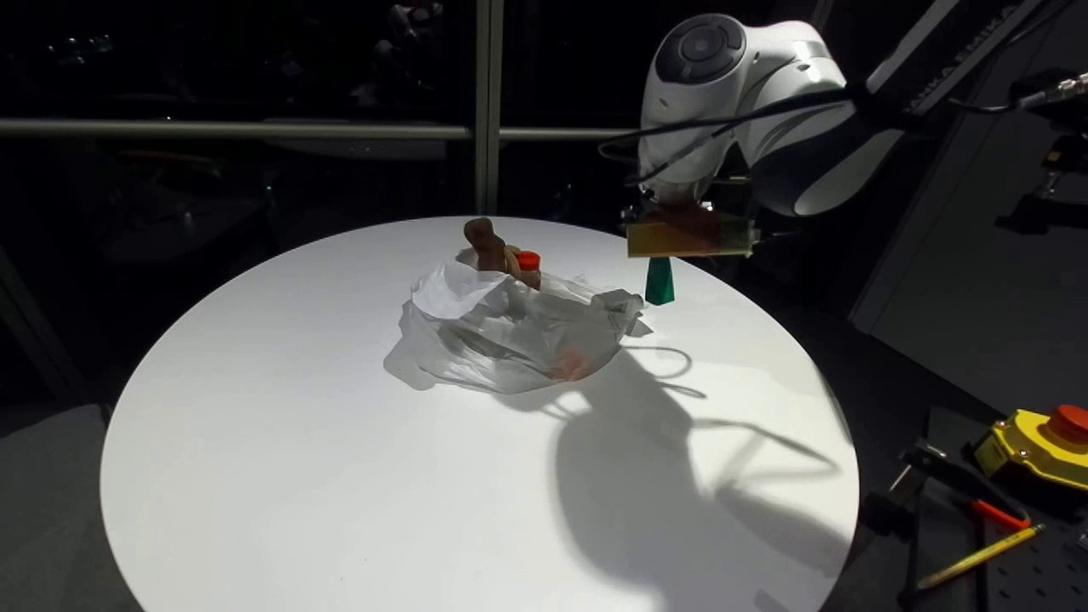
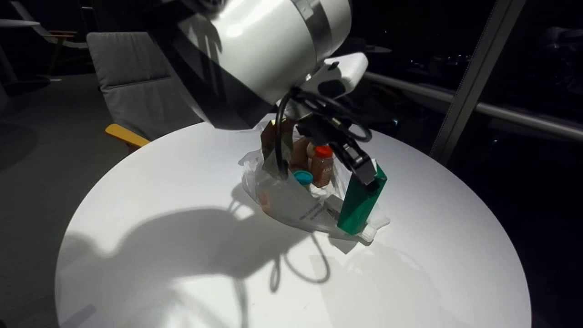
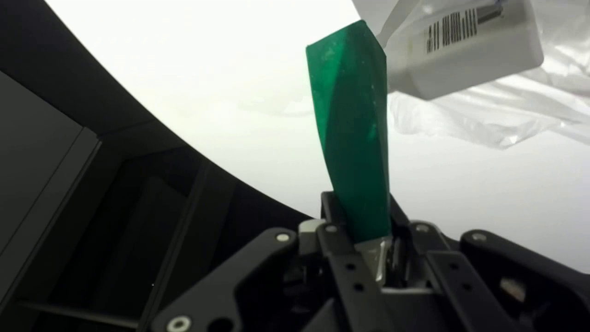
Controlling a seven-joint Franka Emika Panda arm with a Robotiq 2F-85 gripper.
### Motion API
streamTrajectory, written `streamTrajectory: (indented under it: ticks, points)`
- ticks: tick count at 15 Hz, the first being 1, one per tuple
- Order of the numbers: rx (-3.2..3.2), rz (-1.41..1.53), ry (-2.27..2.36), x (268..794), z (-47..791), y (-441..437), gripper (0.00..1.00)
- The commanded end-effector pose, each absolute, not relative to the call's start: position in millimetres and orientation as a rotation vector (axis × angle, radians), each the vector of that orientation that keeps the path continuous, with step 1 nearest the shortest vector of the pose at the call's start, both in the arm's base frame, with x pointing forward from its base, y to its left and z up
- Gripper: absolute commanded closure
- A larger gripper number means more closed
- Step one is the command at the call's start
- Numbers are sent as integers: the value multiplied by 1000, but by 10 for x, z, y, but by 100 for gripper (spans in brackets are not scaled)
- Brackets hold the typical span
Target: Take everything out of the plastic bag
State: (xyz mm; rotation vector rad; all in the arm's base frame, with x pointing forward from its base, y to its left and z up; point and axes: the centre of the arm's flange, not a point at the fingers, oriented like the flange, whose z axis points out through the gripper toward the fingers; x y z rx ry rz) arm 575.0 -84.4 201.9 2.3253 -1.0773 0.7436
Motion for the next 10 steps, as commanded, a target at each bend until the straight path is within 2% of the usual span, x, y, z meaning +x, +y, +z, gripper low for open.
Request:
streamTrajectory:
  ticks: [1, 10]
  points:
    - [2307, 789, -1086, 5860, 1662, -832, 94]
    - [2241, 751, -1123, 5640, 1378, -892, 94]
